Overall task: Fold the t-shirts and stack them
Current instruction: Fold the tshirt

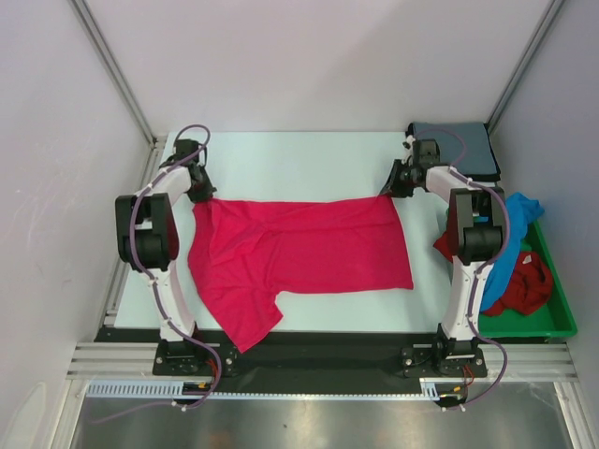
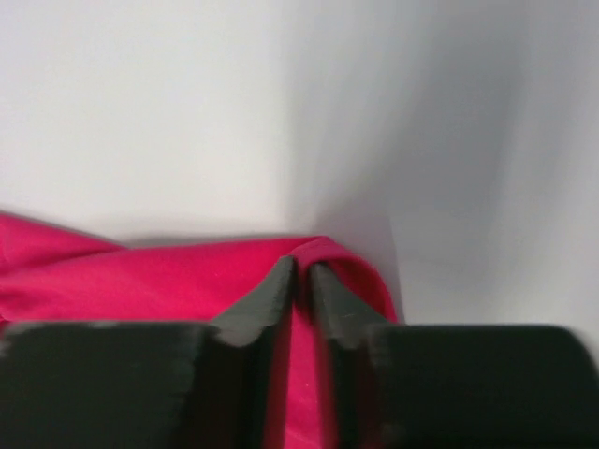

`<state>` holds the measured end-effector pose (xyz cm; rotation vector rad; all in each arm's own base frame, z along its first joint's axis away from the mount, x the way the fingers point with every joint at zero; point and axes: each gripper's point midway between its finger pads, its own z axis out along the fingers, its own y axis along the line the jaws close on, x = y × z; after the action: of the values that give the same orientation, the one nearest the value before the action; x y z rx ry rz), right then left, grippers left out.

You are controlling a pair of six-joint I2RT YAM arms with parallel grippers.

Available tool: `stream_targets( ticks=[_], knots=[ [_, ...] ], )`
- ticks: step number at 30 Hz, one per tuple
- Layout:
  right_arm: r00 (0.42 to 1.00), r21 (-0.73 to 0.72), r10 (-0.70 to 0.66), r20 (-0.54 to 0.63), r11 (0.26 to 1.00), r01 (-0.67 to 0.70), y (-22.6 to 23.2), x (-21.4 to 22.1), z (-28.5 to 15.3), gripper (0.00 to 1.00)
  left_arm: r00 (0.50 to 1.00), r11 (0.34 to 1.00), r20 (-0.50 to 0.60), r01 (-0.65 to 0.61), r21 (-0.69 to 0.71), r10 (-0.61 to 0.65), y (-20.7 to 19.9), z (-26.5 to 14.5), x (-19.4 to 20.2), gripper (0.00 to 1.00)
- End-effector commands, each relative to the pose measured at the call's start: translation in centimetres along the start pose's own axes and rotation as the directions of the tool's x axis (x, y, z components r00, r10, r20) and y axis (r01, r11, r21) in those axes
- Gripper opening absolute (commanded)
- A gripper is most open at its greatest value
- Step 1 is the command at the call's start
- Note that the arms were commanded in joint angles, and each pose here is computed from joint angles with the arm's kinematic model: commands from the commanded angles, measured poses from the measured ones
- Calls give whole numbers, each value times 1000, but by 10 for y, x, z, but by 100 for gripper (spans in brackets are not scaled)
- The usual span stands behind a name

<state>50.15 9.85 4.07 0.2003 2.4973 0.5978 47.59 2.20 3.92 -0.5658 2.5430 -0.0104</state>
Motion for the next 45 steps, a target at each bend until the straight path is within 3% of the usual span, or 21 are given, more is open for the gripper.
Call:
stream_targets(
  ticks=[1,3,5,12,21,26,30,36,40,45],
  knots=[
    [999,-44,28,45,999,-26,9,-20,2,14,994,997,97,32,72,-39,-4,-17,-30,0],
    [997,-23,39,63,999,-37,4,-24,1,3,994,996,100,47,69,-54,-1,-15,-30,0],
    [995,28,45,88,998,-48,-5,-29,-1,0,990,995,120,66,74,-75,2,-18,-32,0],
    [992,96,49,113,994,-60,-26,-35,-3,0,969,984,174,170,58,-178,28,-22,-34,0],
    [995,77,38,91,996,-45,-29,-34,7,1,962,977,187,181,111,-200,27,-19,-36,1],
    [996,80,30,88,996,-37,-28,-37,3,19,958,979,222,154,132,-181,26,-34,-44,13],
    [995,89,17,101,996,-26,-23,-43,-11,28,951,987,267,138,86,-157,37,-53,-49,38],
    [992,84,0,129,996,-11,-9,-52,-33,33,965,979,245,39,202,-89,7,-68,-48,61],
    [990,65,-8,144,998,-1,5,-55,-49,33,986,991,166,-11,137,-12,-7,-58,-31,63],
    [985,16,-13,173,1000,10,27,-48,-60,33,973,993,208,-111,40,100,-38,-58,-20,60]
  ],
)
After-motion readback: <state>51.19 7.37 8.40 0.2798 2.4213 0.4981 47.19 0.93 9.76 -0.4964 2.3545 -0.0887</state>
